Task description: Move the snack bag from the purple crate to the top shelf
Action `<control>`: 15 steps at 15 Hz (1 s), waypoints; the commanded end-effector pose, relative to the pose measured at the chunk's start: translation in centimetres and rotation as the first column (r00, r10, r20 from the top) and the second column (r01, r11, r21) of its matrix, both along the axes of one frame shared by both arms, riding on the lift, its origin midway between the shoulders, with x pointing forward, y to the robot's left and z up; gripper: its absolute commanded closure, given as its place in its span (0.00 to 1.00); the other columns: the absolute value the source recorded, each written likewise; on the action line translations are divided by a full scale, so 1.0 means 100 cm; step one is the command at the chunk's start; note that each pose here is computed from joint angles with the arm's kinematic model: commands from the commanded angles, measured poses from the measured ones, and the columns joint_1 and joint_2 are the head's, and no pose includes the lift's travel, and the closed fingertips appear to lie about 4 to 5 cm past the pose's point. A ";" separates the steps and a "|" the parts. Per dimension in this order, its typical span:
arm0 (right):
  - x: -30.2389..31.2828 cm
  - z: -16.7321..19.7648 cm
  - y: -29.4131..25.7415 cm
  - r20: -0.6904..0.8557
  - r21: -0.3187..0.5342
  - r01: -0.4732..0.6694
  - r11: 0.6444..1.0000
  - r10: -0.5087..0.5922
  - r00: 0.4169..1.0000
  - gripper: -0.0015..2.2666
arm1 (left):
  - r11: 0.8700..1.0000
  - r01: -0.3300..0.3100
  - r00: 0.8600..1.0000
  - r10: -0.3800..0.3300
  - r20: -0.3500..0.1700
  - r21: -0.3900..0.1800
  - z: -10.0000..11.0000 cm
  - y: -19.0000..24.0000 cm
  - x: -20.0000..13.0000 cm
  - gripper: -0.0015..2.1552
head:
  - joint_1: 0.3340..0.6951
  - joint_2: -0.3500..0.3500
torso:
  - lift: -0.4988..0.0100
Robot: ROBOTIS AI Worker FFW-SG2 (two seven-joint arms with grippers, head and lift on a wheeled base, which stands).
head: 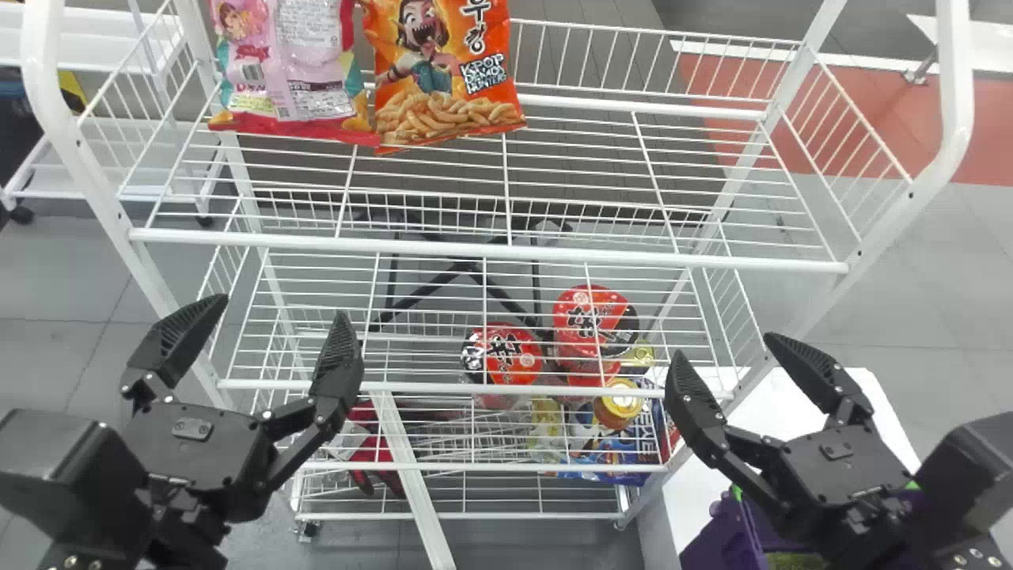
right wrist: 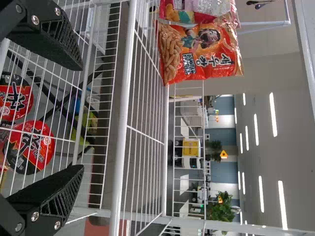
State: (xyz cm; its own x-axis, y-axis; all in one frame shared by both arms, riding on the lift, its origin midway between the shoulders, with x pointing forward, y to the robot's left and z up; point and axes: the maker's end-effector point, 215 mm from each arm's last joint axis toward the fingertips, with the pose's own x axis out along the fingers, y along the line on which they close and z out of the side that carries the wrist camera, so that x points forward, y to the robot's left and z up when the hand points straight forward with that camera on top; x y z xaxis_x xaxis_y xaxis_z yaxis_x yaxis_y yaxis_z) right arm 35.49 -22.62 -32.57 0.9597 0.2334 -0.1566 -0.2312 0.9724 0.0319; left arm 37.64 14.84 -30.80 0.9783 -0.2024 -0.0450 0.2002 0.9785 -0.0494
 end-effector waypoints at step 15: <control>0.001 -0.002 -0.001 0.010 0.003 0.002 1.000 -0.002 1.000 0.05 | 1.000 0.025 0.999 -0.025 -0.026 0.010 -0.009 -0.005 -0.001 0.03 | 1.00 0.31 | 0.51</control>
